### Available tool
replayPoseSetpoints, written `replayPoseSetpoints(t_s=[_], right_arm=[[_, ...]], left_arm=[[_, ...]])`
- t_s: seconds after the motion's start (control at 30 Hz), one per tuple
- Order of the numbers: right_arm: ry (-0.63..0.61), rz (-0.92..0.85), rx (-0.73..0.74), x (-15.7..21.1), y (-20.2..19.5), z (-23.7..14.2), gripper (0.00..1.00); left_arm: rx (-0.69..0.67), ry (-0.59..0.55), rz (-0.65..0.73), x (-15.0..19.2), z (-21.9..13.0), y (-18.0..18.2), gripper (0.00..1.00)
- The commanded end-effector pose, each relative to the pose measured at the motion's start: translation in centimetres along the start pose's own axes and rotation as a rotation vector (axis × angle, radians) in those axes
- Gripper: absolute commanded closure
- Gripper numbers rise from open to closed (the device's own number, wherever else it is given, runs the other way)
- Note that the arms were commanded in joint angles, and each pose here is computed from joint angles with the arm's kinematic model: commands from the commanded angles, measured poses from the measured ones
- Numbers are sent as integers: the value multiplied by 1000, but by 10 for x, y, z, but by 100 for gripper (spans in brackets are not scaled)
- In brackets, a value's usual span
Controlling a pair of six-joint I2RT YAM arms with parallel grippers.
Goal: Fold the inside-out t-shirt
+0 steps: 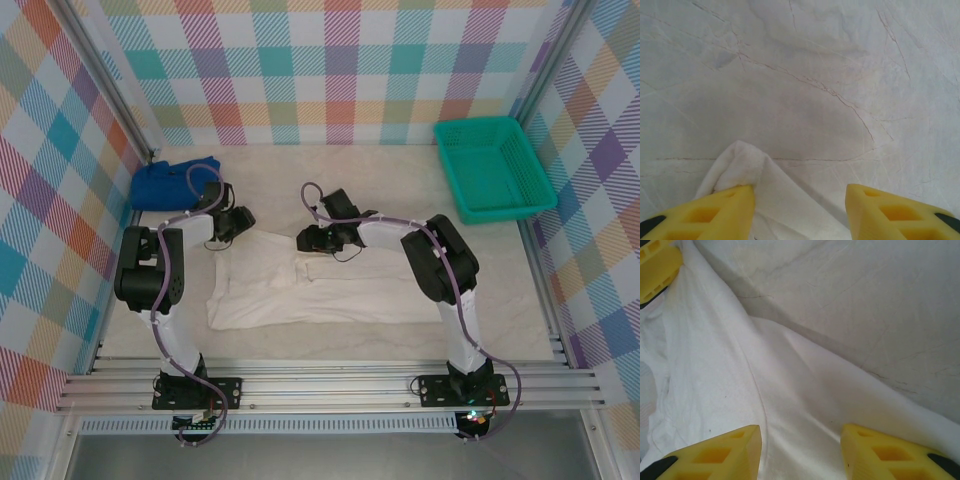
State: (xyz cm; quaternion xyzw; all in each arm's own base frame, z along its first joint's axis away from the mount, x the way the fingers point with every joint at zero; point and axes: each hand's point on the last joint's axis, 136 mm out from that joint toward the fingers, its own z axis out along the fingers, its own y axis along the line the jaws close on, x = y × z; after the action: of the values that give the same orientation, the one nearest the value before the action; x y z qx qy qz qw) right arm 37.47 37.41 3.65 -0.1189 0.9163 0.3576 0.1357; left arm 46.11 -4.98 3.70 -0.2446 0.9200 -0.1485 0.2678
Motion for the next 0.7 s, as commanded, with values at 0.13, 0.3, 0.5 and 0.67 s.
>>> replayPoseSetpoints(t_s=[0.13,0.3,0.5,0.67], right_arm=[[-46,-114,-75,-10,32,-35,52],[-64,-171,-86,9,39,-59,51],[-91,-272,-45,32,36,-82,45],[-99,-307,-23,38,32,-89,43]], left_arm=[[19,-38,5,-21,-34,-6,42],[-65,-93,9,-2,-73,22,29],[-152,36,16,58,-94,62,15],[-212,145,49,81,-91,77,3]])
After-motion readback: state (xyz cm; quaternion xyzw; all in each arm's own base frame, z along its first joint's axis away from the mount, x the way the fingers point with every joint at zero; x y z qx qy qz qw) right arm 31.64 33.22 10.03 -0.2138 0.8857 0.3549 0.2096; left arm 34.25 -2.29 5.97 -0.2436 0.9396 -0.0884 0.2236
